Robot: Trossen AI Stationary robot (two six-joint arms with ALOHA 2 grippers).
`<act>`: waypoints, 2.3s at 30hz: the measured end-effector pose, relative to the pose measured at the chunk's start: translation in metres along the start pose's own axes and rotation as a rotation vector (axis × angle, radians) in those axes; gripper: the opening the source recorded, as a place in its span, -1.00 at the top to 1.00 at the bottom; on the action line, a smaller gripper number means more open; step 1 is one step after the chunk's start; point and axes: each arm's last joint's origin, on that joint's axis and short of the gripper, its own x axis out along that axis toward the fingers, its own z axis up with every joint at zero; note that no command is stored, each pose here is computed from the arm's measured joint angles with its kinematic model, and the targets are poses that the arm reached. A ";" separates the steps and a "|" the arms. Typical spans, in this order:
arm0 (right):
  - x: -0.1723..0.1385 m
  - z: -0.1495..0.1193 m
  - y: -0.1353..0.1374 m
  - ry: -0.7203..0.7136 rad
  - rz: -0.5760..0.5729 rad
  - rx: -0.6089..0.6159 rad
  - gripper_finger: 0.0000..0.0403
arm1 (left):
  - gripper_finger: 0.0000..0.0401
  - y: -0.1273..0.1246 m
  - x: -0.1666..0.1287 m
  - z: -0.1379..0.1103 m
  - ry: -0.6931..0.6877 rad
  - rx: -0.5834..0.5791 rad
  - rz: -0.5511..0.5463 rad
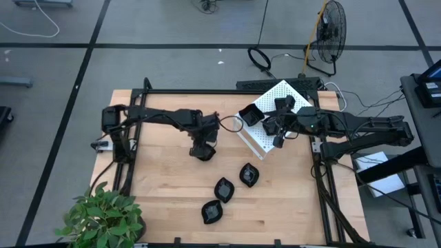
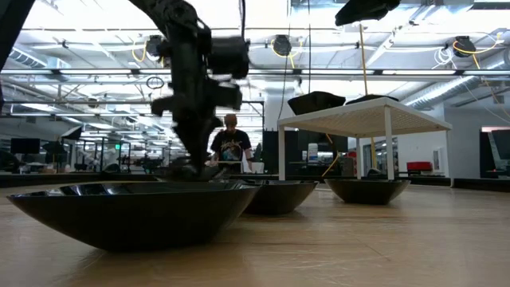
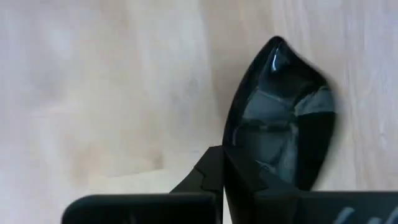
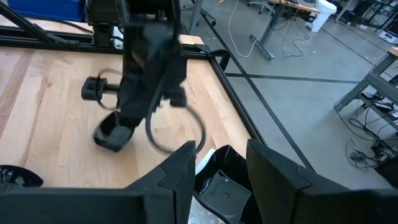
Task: Pick & Place Mini shaped plates
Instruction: Stack the black leaf shaped plate on top of the black leaf shaped plate on the shelf
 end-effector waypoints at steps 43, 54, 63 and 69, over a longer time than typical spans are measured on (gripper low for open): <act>0.067 -0.044 0.018 -0.383 -0.173 0.045 -0.01 | 1.00 -0.010 -0.173 0.051 -0.875 0.130 1.036; 0.078 -0.038 0.012 -0.503 -0.225 0.101 -0.13 | 1.00 -0.010 -0.172 0.050 -0.866 0.129 1.031; 0.080 -0.036 0.014 -0.536 -0.224 0.105 0.29 | 1.00 -0.010 -0.172 0.050 -0.876 0.117 1.025; 0.079 -0.035 0.014 -0.542 -0.234 0.083 0.57 | 1.00 -0.010 -0.173 0.051 -0.885 0.117 1.024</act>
